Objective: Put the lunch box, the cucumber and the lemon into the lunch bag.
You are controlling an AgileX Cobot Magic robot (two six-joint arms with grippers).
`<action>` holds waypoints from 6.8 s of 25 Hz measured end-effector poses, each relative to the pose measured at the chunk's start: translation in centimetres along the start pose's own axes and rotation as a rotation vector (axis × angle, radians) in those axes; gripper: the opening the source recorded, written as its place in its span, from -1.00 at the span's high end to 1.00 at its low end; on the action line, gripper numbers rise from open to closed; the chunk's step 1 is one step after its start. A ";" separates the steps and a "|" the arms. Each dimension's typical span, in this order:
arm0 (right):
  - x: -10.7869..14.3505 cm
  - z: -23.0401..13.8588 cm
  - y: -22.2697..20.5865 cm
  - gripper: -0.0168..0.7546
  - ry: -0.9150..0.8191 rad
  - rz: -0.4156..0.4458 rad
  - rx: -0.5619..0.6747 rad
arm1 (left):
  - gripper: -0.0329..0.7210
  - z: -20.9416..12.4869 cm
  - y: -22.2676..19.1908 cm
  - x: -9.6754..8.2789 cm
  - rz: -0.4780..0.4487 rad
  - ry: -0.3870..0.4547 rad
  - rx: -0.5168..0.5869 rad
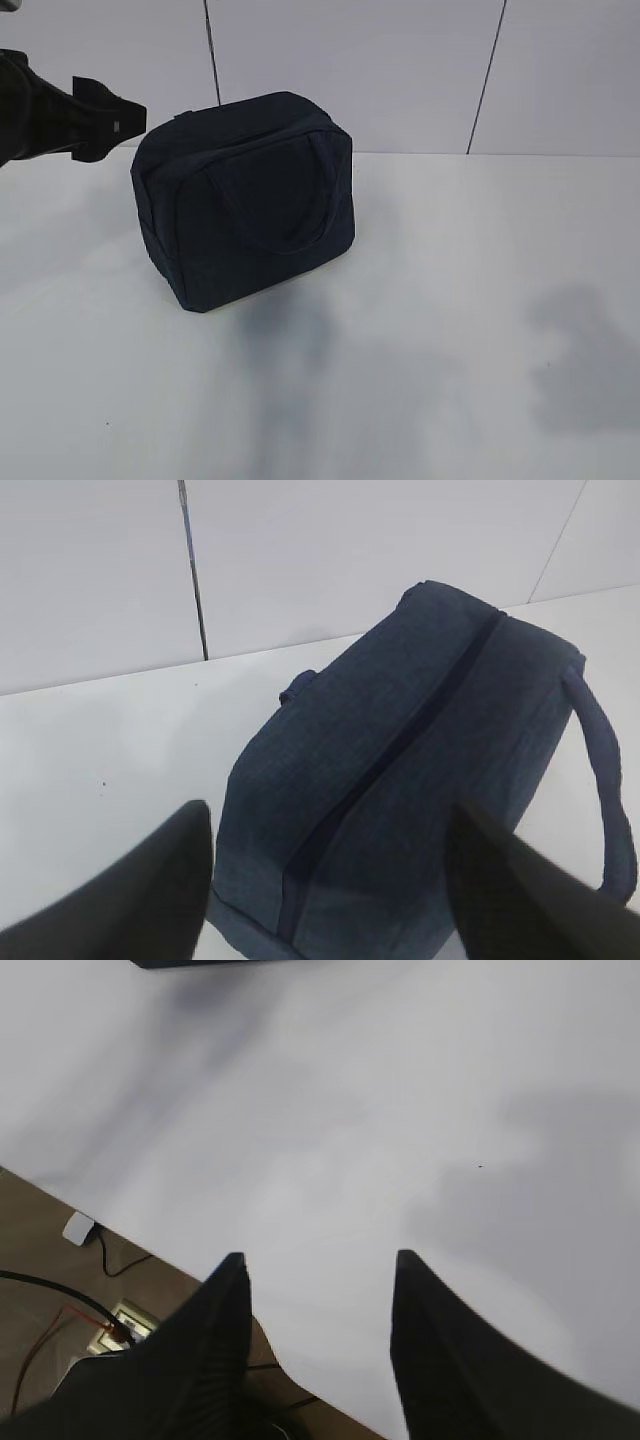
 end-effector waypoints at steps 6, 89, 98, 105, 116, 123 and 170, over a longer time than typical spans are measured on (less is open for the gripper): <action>-0.1 -1.9 2.3 -0.01 -0.012 -0.038 -0.086 | -0.44 0.0 -0.1 0.0 0.000 0.000 0.002; -2.5 -5.2 4.5 0.00 -0.227 -0.386 -0.234 | -0.41 -0.8 -0.8 0.0 0.000 0.040 0.031; -2.5 -5.2 4.5 0.00 -0.228 -0.386 -0.233 | -0.41 -0.7 -0.8 -0.4 -0.032 0.041 0.023; -2.5 -5.2 4.5 0.00 -0.228 -0.386 -0.233 | -0.37 -0.6 -0.1 -0.5 -0.056 -0.049 0.035; -2.5 -5.2 4.5 0.00 -0.228 -0.386 -0.233 | -0.36 -0.9 4.7 0.8 0.016 -0.065 0.155; -2.5 -5.2 4.5 0.00 -0.228 -0.386 -0.233 | -0.36 0.1 12.7 1.1 0.062 -0.073 0.137; -2.5 -5.3 4.5 0.00 -0.228 -0.388 -0.230 | -0.33 -12.9 27.9 1.1 0.401 0.205 0.061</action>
Point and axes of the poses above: a point on each arm's last joint axis where the gripper is mounted, y pointing back along that axis away from the gripper, x along the wrist's bending axis when the last joint is at zero, z = x × y, the point moved 6 cm from there along -y, pointing out along that axis toward the gripper, and after that the axes turned 9 degrees about -y, right-handed, at the moved point
